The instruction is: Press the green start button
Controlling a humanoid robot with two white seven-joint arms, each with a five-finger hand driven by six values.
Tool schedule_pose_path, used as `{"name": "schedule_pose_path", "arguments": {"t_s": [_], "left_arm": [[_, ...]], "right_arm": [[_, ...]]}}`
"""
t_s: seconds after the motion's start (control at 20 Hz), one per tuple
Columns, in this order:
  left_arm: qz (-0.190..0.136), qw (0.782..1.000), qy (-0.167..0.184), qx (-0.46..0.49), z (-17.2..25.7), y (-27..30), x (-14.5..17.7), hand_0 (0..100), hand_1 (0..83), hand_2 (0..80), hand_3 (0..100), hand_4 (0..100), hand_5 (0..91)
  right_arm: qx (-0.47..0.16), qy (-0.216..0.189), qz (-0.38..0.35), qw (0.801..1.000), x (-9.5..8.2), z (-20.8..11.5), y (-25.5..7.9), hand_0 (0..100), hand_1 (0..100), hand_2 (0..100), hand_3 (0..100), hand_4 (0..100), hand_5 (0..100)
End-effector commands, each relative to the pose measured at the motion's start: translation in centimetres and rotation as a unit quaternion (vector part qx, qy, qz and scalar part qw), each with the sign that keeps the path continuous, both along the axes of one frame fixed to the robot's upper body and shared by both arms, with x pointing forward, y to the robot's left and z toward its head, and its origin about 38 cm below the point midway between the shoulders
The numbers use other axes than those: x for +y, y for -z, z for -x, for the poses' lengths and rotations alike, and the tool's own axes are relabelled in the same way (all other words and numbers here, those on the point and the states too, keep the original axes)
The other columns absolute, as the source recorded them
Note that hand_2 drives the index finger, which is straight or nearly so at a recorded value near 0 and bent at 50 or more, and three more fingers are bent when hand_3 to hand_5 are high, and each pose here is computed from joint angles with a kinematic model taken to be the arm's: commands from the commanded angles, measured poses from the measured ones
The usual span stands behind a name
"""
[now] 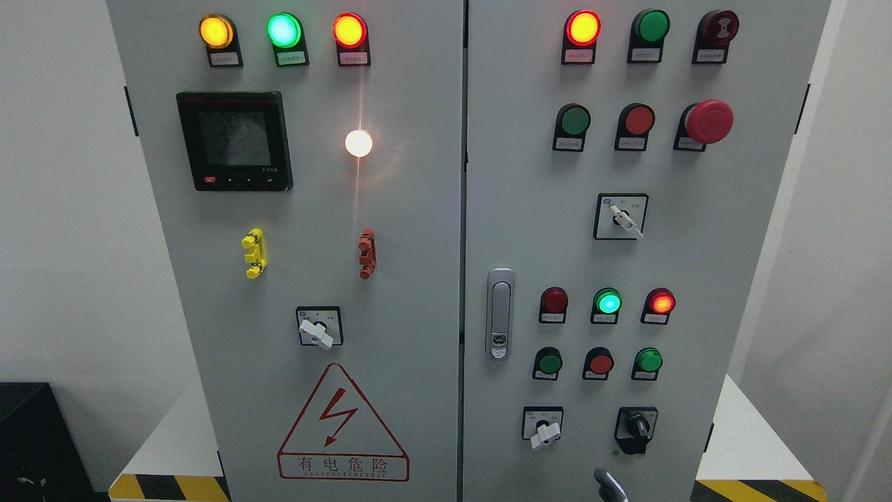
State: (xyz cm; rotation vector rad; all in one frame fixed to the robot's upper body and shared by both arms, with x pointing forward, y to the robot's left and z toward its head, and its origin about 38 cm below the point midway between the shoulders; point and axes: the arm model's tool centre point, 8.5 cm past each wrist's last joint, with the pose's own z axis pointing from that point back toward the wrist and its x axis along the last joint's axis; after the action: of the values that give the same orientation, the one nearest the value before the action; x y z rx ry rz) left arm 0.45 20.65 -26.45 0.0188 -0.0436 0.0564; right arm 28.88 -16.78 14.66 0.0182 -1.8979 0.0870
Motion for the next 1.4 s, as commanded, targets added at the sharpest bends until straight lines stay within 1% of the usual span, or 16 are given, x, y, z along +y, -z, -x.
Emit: {"name": "schedule_pose_path", "arguments": {"t_s": [0.0,0.35,0.45,0.5,0.55,0.6,0.65,0.75,0.8,0.85,0.95,1.05,1.1,1.15,1.25,1.35], "left_arm": [[0.001,1.000,0.001,-0.025,-2.4,0.0,-0.1,12,55.6,0.0,0,0,0.0],[0.001,1.000,0.001,-0.025,-2.4,0.0,-0.1,12,55.6,0.0,0,0,0.0],[0.001,1.000,0.001,-0.025,-2.4,0.0,-0.1,12,55.6,0.0,0,0,0.0],[0.001,1.000,0.001,-0.025,-2.4,0.0,-0.1,12,55.6,0.0,0,0,0.0],[0.001,1.000,0.001,-0.025,-2.4,0.0,-0.1,12,55.6,0.0,0,0,0.0],[0.001,1.000,0.001,-0.025,-2.4,0.0,-0.1,12,55.6,0.0,0,0,0.0],[0.001,1.000,0.001,-0.025,-2.4,0.0,-0.1,12,55.6,0.0,0,0,0.0],[0.001,1.000,0.001,-0.025,-2.4,0.0,-0.1,12,55.6,0.0,0,0,0.0],[0.001,1.000,0.001,-0.025,-2.4,0.0,-0.1,12,55.6,0.0,0,0,0.0],[0.001,1.000,0.001,-0.025,-2.4,0.0,-0.1,12,55.6,0.0,0,0,0.0],[0.001,1.000,0.001,-0.025,-2.4,0.0,-0.1,12,55.6,0.0,0,0,0.0],[0.001,1.000,0.001,-0.025,-2.4,0.0,-0.1,12,55.6,0.0,0,0,0.0],[0.001,1.000,0.001,-0.025,-2.4,0.0,-0.1,12,55.6,0.0,0,0,0.0],[0.001,1.000,0.001,-0.025,-2.4,0.0,-0.1,12,55.6,0.0,0,0,0.0],[0.001,1.000,0.001,-0.025,-2.4,0.0,-0.1,12,55.6,0.0,0,0,0.0],[0.001,1.000,0.001,-0.025,-2.4,0.0,-0.1,12,55.6,0.0,0,0,0.0]], "right_arm": [[0.001,-0.001,0.000,1.000,0.1,-0.1,0.0,0,4,0,0,0,0],[-0.003,-0.002,0.004,1.000,0.2,0.0,-0.3,0,6,0,0,0,0],[-0.006,0.001,0.009,1.000,0.1,0.0,-0.4,0,15,0,2,0,0],[-0.007,0.005,0.016,1.000,0.1,-0.1,-0.4,0,24,0,8,1,0],[-0.010,0.009,0.027,1.000,0.1,0.0,-0.4,0,30,0,15,8,0],[-0.015,0.017,0.040,0.999,0.0,0.0,-0.5,0,32,0,20,13,0],[-0.020,0.029,0.051,0.998,0.0,0.0,-0.7,7,34,0,29,26,11],[-0.037,0.050,0.072,0.995,-0.2,0.0,-1.2,12,35,0,39,37,31],[-0.047,0.056,0.088,0.993,-0.2,-0.1,-1.5,14,35,0,44,43,37],[-0.056,0.064,0.102,0.991,-0.1,-0.3,-1.8,14,35,0,50,48,45],[-0.073,0.084,0.135,0.985,-0.2,-0.6,-2.5,15,35,0,58,59,58],[-0.083,0.099,0.172,0.977,-0.2,-0.7,-2.8,17,36,0,62,63,67],[-0.088,0.109,0.193,0.971,-0.3,-0.7,-2.9,20,37,0,67,68,75],[-0.094,0.123,0.220,0.963,-0.4,-0.7,-3.0,22,37,0,67,69,76],[-0.109,0.152,0.267,0.945,-0.9,-1.0,-3.4,31,36,0,72,73,85],[-0.119,0.170,0.305,0.929,-1.3,-1.4,-3.9,33,36,0,74,76,90]]}}
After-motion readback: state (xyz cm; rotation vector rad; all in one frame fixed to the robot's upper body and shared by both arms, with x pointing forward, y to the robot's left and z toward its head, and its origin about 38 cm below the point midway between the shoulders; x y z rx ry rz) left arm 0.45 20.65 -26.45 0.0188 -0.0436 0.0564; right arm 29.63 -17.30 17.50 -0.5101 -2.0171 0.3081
